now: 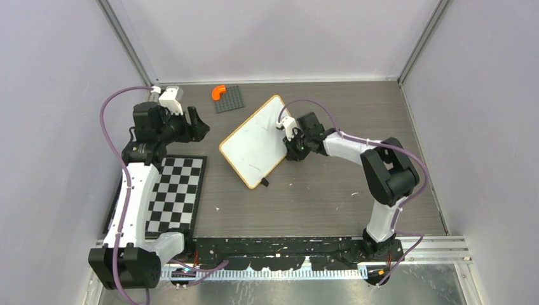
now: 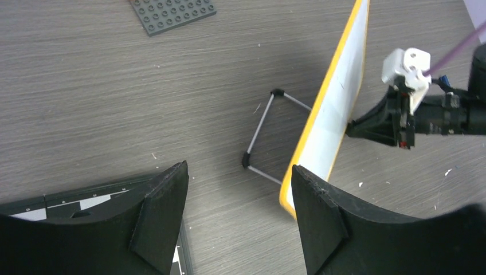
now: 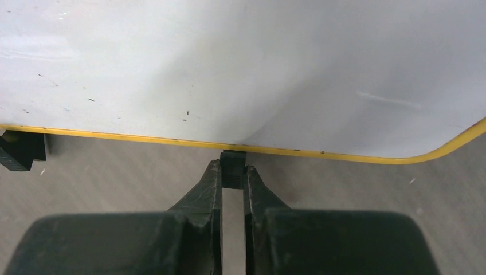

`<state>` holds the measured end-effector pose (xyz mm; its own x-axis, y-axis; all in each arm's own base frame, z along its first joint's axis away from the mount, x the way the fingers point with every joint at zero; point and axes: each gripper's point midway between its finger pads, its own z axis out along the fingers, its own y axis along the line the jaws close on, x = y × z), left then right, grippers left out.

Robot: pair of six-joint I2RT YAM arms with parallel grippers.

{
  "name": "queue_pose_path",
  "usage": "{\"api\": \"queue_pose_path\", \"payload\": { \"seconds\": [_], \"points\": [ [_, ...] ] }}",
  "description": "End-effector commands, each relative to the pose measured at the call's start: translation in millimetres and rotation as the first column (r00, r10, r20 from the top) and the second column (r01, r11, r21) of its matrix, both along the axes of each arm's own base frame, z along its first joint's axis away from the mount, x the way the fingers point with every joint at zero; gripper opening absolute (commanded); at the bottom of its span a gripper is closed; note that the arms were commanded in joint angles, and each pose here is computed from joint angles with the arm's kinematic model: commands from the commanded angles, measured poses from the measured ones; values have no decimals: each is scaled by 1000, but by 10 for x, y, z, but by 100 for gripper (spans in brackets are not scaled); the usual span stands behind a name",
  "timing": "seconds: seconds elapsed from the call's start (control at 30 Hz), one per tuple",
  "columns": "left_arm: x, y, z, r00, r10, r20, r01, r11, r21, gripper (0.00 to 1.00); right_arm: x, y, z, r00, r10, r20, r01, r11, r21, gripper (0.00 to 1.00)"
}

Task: Write a sentence on the whiteboard
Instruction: Move the whiteboard to the center of the board.

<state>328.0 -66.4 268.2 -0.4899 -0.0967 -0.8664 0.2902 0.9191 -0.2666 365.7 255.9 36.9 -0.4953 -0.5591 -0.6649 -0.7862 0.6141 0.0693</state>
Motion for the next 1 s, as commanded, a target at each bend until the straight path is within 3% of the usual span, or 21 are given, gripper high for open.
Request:
{"api": "queue_pose_path", "payload": {
  "seconds": [0.0,0.47,0.6,0.83,0.97],
  "points": [
    [-15,-7,187,997,-2,78,5,999,-32,68,-362,90,287,999,22,29,-23,999,29,0],
    [-159,36,230,995,27,93,-23,999,-49,71,-1201,-561,435,985,-165,45,167,984,-55,0],
    [-168,32,201,996,28,89,-23,998,-54,71,-1308,-764,426,985,-153,75,161,981,-113,0],
    [-105,34,153,996,33,82,-28,998,-62,71,-1595,-893,272,995,-90,-51,75,968,-238,0],
    [-77,34,118,997,34,74,-29,997,-67,72,-1638,-957,236,997,-63,-47,49,962,-269,0]
  ]
}}
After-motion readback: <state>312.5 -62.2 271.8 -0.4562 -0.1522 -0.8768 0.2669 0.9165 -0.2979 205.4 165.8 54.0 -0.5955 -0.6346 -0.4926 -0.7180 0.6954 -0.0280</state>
